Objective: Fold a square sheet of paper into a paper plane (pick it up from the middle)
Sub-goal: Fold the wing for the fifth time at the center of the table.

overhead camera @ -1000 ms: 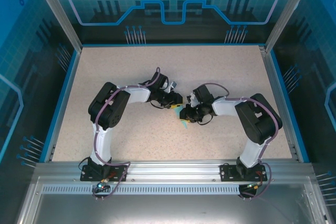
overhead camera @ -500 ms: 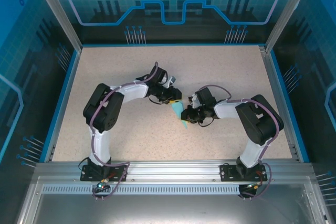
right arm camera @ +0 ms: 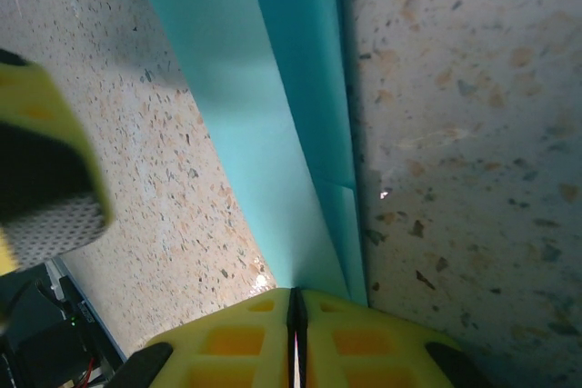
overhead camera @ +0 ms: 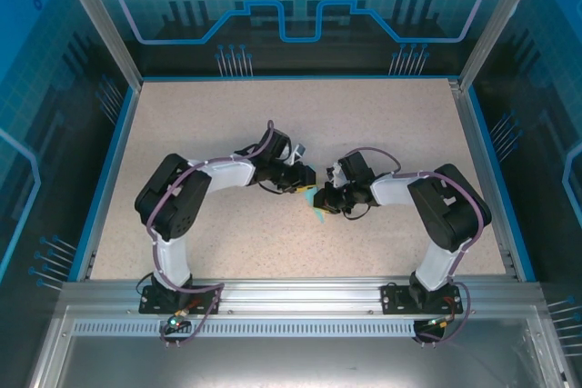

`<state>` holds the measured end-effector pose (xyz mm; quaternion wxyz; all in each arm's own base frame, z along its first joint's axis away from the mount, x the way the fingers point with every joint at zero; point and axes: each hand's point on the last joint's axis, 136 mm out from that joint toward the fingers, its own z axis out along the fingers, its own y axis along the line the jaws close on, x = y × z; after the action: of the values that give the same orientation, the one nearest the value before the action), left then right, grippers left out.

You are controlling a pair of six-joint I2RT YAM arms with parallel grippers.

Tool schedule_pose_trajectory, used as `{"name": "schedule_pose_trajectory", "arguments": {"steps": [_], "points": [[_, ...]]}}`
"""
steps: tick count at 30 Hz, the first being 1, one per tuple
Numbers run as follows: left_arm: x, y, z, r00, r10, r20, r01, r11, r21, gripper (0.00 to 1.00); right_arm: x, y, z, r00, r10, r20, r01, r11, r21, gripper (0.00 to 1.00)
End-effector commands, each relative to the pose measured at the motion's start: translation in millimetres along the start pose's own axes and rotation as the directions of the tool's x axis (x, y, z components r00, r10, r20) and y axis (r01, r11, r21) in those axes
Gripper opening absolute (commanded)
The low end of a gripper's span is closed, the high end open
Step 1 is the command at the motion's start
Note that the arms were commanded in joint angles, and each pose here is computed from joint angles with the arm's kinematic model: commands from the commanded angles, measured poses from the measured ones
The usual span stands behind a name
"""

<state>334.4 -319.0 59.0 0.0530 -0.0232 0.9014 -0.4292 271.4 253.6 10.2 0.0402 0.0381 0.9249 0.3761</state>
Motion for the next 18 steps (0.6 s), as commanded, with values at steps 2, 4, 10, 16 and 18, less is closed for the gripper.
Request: {"name": "schedule_pose_trajectory", "arguments": {"steps": [2,4,10,16,18], "points": [[-3,15,14,1.000,-0.026,0.016,0.026,1.000,-0.005,0.28,30,-42,9,0.991,0.104,-0.082,-0.094,0.988,0.125,0.12],[-4,24,18,0.999,-0.038,0.021,0.038,0.999,-0.026,0.28,31,-43,9,0.991,0.105,-0.084,-0.094,0.987,0.129,0.12],[-5,45,28,0.998,-0.056,0.030,0.059,0.995,-0.081,0.28,34,-48,9,0.989,0.117,-0.085,-0.104,0.984,0.145,0.12],[-16,54,21,0.999,-0.019,0.050,0.026,0.989,-0.146,0.27,37,-52,7,0.989,0.118,-0.093,-0.101,0.981,0.168,0.10],[-23,59,16,0.998,-0.017,0.069,0.027,0.988,-0.150,0.27,37,-53,6,0.989,0.117,-0.090,-0.101,0.980,0.171,0.10]]}}
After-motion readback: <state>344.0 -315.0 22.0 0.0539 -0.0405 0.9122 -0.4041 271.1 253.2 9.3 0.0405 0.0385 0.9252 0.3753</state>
